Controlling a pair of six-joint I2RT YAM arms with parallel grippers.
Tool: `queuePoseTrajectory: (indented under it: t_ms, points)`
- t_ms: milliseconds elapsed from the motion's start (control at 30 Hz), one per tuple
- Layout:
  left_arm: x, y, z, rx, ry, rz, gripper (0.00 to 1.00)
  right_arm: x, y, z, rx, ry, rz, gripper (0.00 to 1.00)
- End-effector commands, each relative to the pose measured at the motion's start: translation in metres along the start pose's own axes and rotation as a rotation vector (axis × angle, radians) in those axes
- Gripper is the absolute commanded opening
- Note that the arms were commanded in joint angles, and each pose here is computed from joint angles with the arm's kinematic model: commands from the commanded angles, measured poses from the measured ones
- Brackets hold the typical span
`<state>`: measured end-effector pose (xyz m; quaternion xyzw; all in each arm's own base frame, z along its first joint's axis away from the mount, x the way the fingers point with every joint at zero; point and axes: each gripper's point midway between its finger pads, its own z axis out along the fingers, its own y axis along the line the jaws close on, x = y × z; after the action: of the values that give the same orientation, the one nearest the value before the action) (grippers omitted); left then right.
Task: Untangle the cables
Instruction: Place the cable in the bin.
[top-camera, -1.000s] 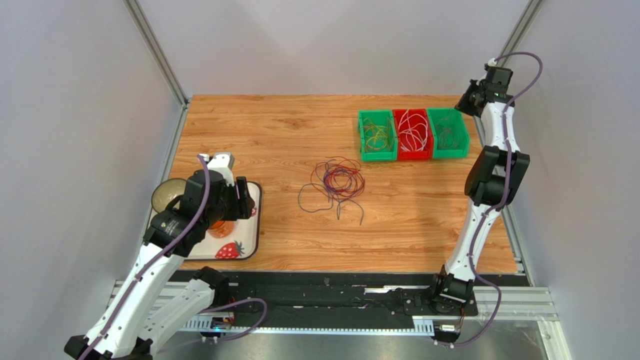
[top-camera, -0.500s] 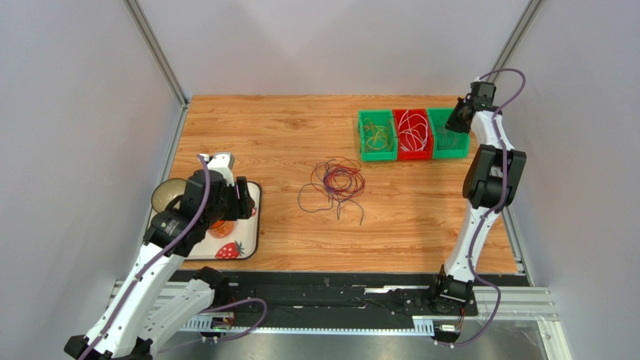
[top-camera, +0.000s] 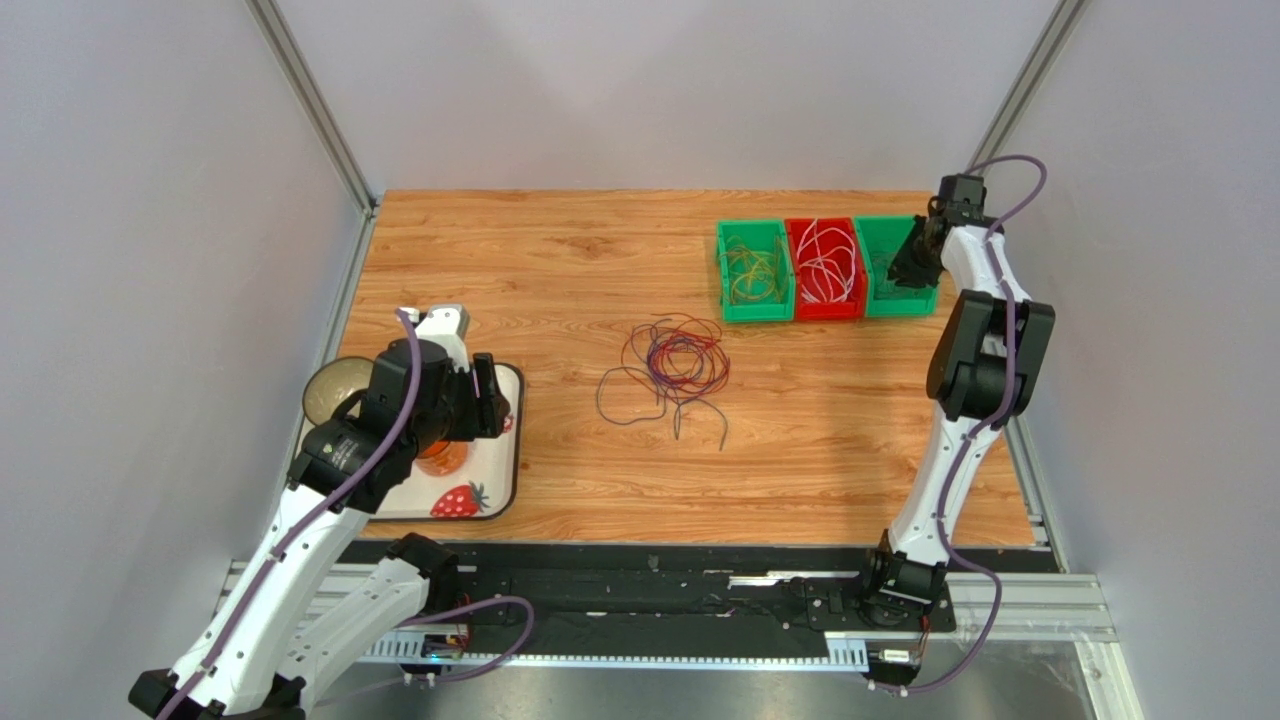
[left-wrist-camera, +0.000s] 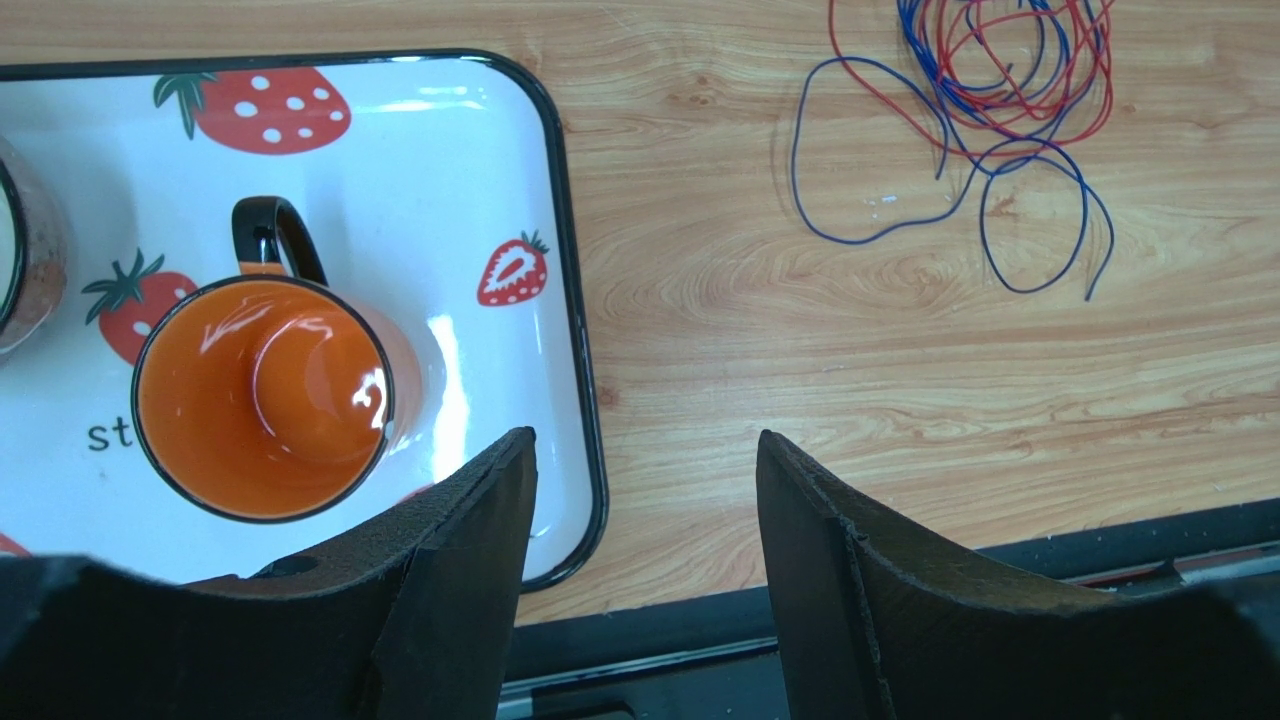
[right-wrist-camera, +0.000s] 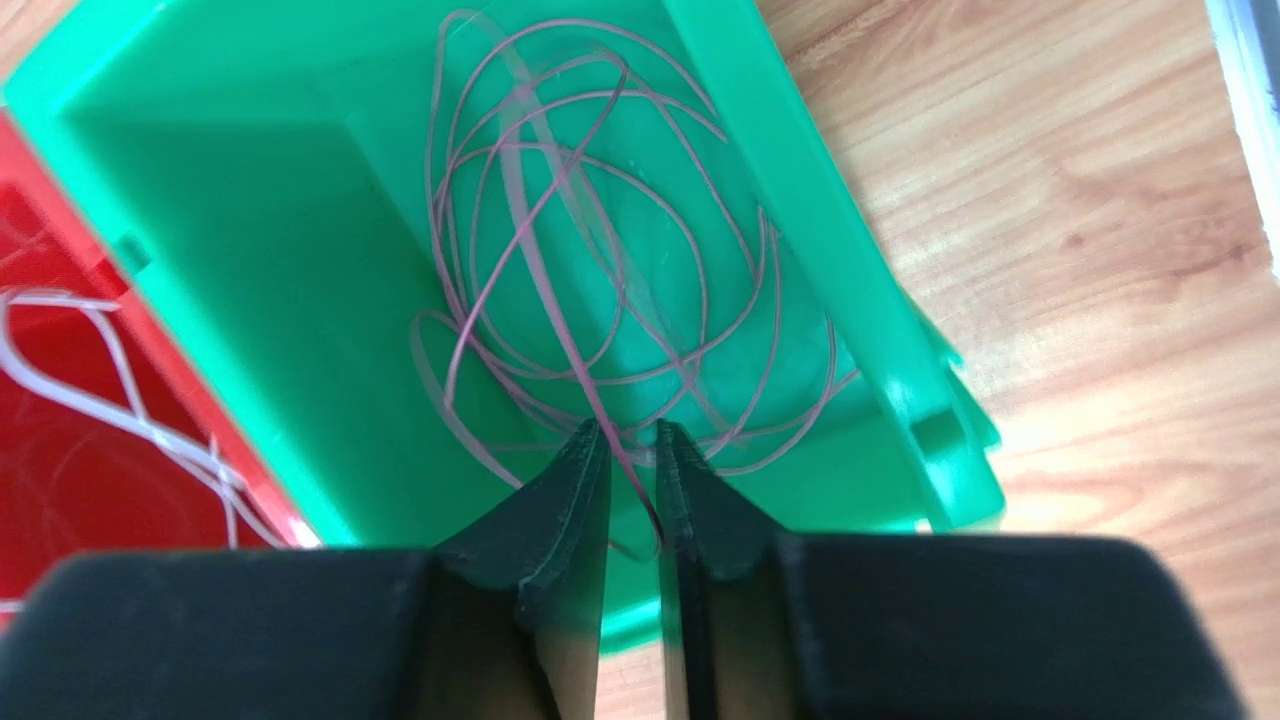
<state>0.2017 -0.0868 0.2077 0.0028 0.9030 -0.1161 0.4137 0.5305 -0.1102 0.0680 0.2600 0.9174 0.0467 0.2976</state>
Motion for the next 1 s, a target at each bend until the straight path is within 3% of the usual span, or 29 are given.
queuePoseTrajectory:
  t_ms: [0, 133, 200, 367, 600, 833, 967]
  points:
    - [-0.005, -0.002, 0.000, 0.014, -0.029, 0.005, 0.64, -0.044, 0.021, -0.062, -0.049, -0.130, 0.001, 0.23]
    - [-0.005, -0.002, -0.001, 0.014, -0.030, 0.005, 0.64, -0.054, 0.029, -0.092, -0.060, -0.146, -0.004, 0.31]
    - [-0.006, -0.002, -0.002, 0.016, -0.034, 0.004, 0.64, -0.061, 0.031, -0.106, -0.058, -0.164, -0.009, 0.40]
    - [-0.006, -0.001, -0.002, 0.014, -0.038, 0.002, 0.64, -0.064, 0.031, -0.146, -0.037, -0.186, -0.013, 0.47]
    - [-0.005, -0.002, -0.001, 0.016, -0.029, 0.002, 0.64, -0.057, 0.037, -0.206, -0.073, -0.250, 0.005, 0.47]
    - [-0.004, -0.012, 0.008, 0.050, 0.015, -0.004, 0.64, -0.019, 0.061, -0.247, -0.198, -0.280, 0.022, 0.48]
    - [0.001, -0.036, 0.022, 0.156, 0.070, -0.051, 0.64, 0.018, 0.072, -0.256, -0.226, -0.246, -0.015, 0.47]
